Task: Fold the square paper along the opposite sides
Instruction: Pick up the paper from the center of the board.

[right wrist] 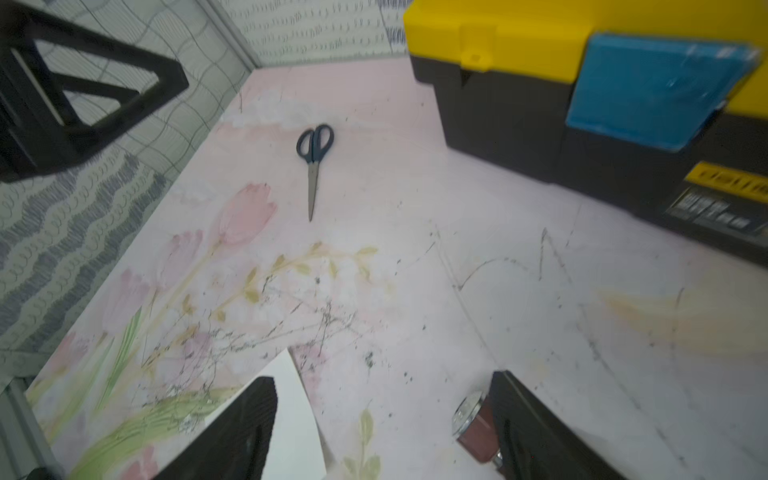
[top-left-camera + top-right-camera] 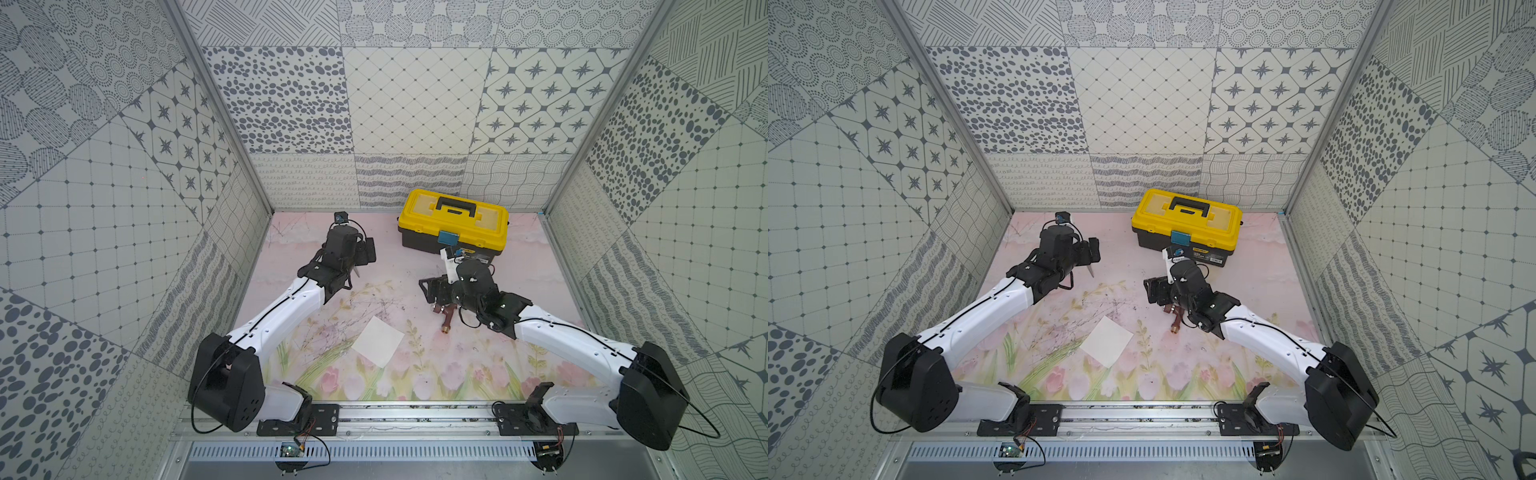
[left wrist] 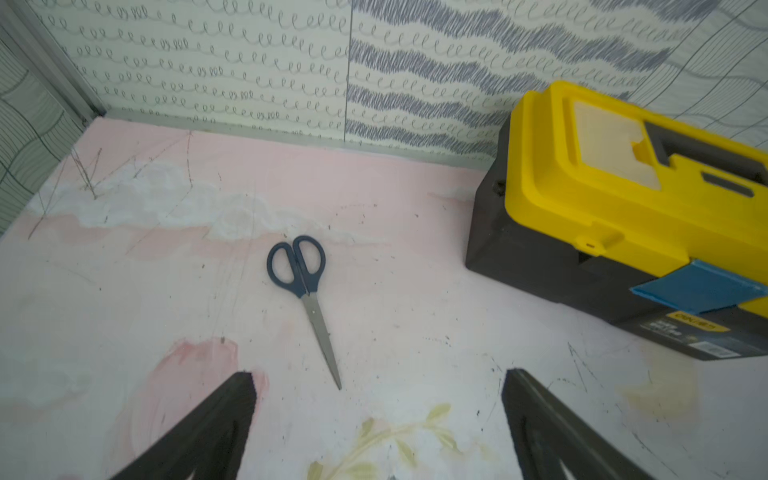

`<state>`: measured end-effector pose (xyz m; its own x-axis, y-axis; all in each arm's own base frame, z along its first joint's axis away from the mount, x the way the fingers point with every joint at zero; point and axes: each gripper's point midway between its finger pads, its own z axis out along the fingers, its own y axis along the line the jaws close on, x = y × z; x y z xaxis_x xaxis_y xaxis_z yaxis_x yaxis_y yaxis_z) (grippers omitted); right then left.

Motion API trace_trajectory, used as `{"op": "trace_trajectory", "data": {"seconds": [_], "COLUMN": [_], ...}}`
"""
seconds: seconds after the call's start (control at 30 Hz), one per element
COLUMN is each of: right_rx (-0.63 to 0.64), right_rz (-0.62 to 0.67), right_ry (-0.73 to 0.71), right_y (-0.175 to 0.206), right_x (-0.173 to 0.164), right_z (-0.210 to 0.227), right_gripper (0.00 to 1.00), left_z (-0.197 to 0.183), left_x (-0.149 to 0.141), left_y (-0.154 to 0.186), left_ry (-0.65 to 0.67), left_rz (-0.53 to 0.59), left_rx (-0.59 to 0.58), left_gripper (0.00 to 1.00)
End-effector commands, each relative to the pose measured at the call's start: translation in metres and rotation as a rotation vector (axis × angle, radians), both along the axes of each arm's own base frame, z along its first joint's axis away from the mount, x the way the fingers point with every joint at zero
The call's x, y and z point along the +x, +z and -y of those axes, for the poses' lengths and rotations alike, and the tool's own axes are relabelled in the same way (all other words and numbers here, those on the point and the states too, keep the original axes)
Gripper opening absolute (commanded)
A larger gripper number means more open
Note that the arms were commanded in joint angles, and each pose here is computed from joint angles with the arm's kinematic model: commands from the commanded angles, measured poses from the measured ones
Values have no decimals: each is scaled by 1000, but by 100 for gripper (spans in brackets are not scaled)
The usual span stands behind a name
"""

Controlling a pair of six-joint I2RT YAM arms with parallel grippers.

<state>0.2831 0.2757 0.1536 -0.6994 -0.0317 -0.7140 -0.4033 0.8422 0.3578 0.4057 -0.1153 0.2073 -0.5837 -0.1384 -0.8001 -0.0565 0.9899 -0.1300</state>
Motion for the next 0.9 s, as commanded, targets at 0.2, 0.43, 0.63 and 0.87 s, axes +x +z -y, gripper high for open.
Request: {"op": "trace_trajectory", "data": {"seconds": [0.2,0.43,0.63,0.87], "right_rx": [145,169,164,160], "right_rz": [-343,-442,-474,-496], "right_ry": [159,197,197,192], "right_y": [-74,-102,-112,-117], "right_x": [-58,-65,-69,-77], "right_z": [-63,-87,-91,-90], "right_gripper": [83,79,80,79], "left_z": [-22,-17,-8,0], "left_x": [-144,-172,-189,-198], "left_y": [-128,-168,-183,-200], "left_ry": [127,130,112,109], "left_rz": [-712,-862,-922,-969], "left_rx": [-1,39,10,-25], "left_gripper": [93,90,89,89]}}
